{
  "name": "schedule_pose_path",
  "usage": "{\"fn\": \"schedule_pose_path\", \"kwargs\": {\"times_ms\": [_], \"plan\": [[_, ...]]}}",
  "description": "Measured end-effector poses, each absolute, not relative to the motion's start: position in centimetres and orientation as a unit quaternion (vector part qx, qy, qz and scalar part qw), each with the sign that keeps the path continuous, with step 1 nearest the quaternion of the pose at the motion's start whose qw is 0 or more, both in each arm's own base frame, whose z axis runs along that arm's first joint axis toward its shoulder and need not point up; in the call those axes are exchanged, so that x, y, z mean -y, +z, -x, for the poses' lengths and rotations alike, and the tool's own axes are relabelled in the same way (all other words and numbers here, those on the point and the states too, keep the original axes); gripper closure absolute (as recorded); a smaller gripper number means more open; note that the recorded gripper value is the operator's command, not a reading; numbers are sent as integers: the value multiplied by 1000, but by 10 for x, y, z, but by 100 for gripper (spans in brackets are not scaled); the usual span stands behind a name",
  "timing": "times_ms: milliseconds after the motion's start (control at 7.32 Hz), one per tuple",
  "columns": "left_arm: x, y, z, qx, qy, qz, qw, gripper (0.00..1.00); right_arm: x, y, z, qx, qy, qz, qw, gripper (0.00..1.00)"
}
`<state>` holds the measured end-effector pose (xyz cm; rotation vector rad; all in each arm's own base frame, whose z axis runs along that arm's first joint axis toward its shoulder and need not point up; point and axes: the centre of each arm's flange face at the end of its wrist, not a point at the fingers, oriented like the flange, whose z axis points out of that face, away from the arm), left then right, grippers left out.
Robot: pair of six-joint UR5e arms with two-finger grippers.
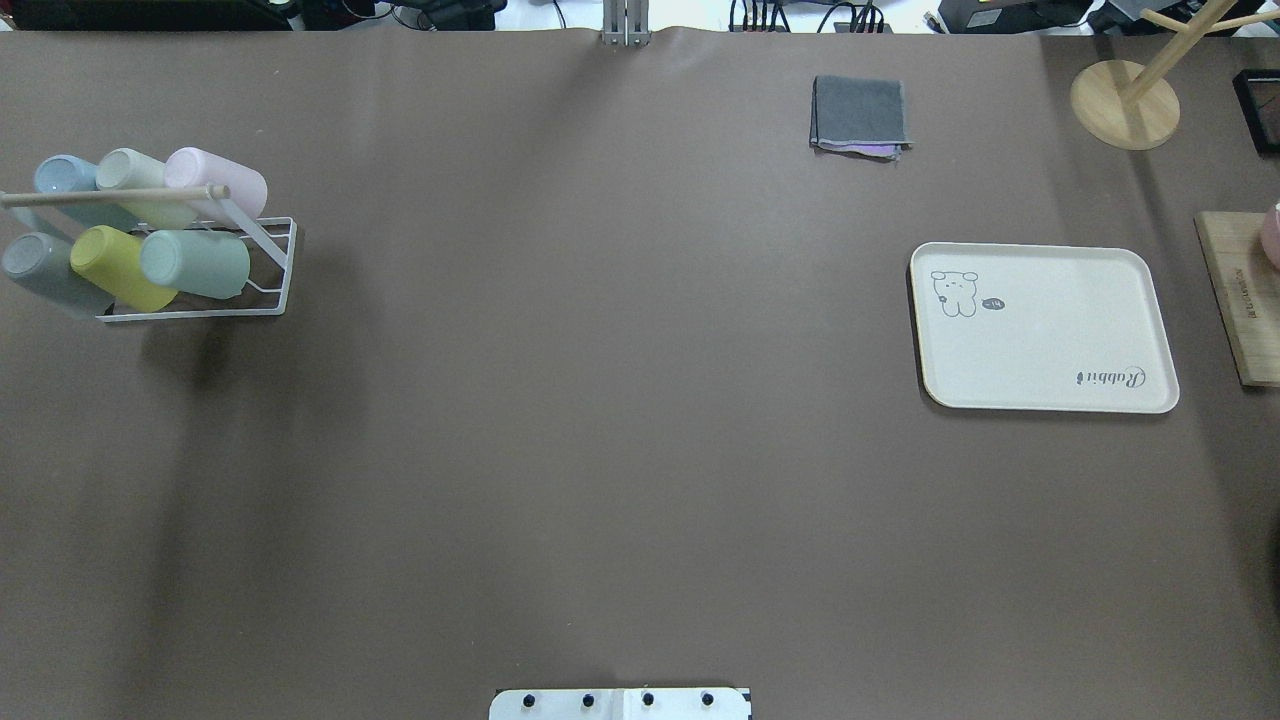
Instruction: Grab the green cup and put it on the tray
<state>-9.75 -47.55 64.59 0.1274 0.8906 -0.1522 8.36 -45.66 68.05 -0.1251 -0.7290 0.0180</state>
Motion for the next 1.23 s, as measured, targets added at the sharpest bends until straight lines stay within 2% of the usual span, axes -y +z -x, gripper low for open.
{"fn": "schedule_pose_path", "kwargs": {"times_ms": [820, 1230], "plan": [[481, 635, 98, -424, -73, -69, 900, 2, 461, 676, -77, 359, -3, 47, 932, 0], [480, 631, 98, -424, -70, -74, 900, 2, 482, 648, -43, 371, -4, 50, 927, 1]]}}
